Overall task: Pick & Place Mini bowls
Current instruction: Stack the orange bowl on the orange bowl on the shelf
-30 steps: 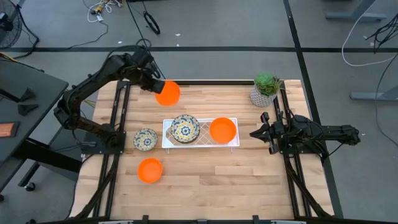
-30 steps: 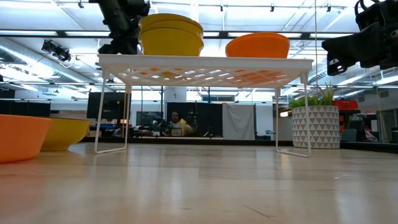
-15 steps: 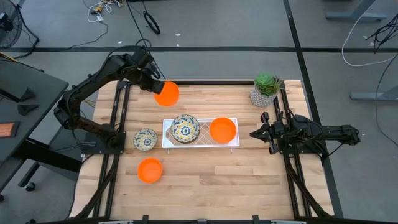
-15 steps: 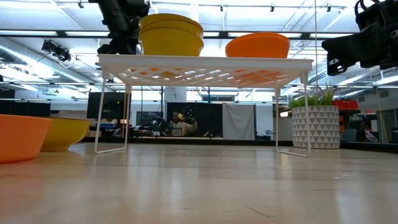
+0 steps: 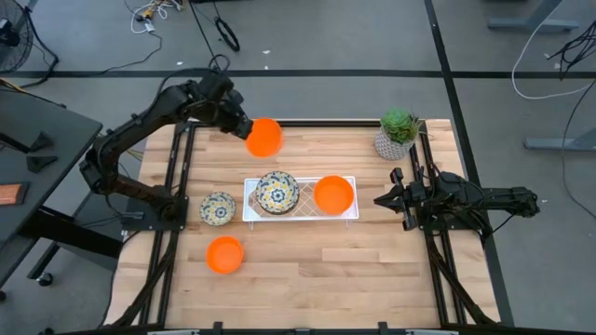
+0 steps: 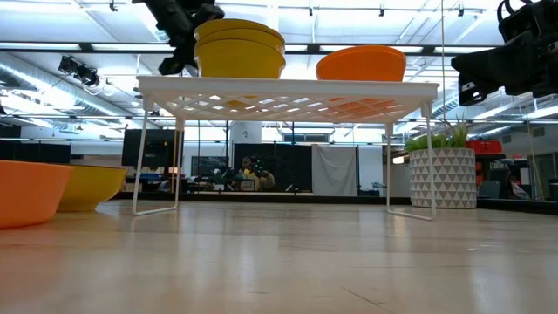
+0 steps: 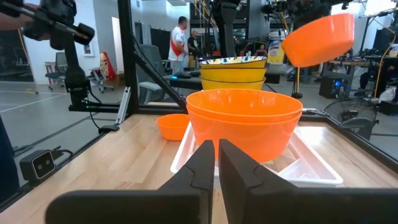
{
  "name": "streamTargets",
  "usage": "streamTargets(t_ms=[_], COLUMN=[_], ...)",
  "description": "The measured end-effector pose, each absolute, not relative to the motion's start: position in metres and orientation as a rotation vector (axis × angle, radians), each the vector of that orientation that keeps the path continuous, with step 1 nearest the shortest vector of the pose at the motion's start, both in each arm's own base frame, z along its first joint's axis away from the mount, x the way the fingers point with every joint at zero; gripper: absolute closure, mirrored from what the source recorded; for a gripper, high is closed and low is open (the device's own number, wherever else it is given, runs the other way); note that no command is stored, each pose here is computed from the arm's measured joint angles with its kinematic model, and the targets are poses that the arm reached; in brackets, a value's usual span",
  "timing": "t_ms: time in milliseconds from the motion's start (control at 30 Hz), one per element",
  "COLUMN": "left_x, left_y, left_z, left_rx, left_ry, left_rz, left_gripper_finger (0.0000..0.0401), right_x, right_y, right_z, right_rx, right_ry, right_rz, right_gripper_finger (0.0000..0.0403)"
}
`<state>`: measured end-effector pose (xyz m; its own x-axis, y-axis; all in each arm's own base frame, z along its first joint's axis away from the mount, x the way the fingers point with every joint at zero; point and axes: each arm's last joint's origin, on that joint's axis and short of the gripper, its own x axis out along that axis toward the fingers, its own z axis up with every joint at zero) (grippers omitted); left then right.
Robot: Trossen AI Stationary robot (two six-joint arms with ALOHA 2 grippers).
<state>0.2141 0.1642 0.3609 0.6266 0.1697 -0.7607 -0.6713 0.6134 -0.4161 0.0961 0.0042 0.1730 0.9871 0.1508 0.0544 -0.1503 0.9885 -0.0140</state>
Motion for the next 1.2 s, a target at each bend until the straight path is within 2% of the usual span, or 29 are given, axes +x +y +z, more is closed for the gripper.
streamTargets(t_ms=[167, 333, 700, 867, 1200], left_x=[0.226, 0.231, 0.228, 0.245, 0.291], left_y=[0.158, 0.154, 0.142, 0.136, 0.134], left_z=[0.369, 0.398, 0.449, 0.454, 0.468], left_rx=[-0.73, -0.663, -0.486, -0.413, -0.271], left_ry=[0.676, 0.596, 0.443, 0.437, 0.433], left_rz=[0.476, 0.479, 0.659, 0.758, 0.781], left_gripper_finger=[0.0399, 0.0399, 0.0399, 0.0399, 0.0399], right_x=[0.096, 0.096, 0.096, 0.096, 0.096], right_y=[0.004, 0.004, 0.004, 0.004, 0.004], right_z=[0.173, 0.173, 0.173, 0.173, 0.173], right_rx=[-0.01, -0.01, -0.01, -0.01, -0.01], right_ry=[-0.055, -0.055, -0.055, -0.055, -0.055], right_rz=[0.151, 0.151, 0.151, 0.151, 0.151], right_gripper_finger=[0.0376, 0.0376, 0.0376, 0.0376, 0.0376])
